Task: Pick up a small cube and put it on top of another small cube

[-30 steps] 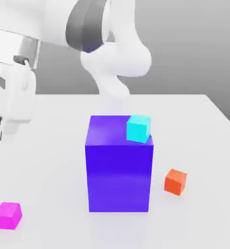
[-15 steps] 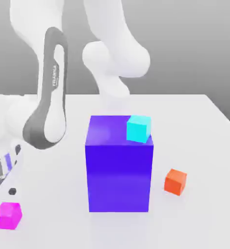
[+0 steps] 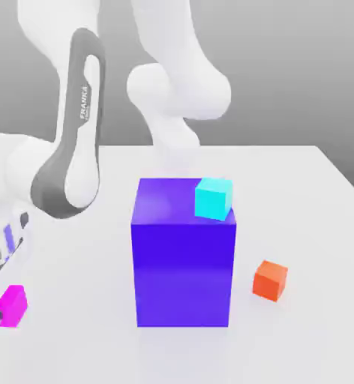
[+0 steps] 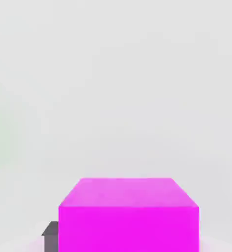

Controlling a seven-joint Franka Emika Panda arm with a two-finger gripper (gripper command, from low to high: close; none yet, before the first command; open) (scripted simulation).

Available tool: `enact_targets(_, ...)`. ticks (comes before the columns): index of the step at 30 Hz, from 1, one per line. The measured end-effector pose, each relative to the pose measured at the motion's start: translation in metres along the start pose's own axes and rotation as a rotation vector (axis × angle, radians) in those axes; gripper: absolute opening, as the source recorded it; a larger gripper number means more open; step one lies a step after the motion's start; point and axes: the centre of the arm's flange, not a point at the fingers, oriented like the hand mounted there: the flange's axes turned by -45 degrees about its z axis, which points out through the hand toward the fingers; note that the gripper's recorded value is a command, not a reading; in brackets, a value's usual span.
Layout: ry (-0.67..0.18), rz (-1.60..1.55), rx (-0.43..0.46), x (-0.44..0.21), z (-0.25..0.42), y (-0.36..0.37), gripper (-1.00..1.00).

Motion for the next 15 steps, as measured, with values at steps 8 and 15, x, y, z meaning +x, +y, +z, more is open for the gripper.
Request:
enact_targets(8,-0.002,-0.103,0.001,0.026,-0.033,-0.074,-1.0)
enact_targets(15,-0.002,-0.134,0.002,0.029,0.011,-0.094,1.0)
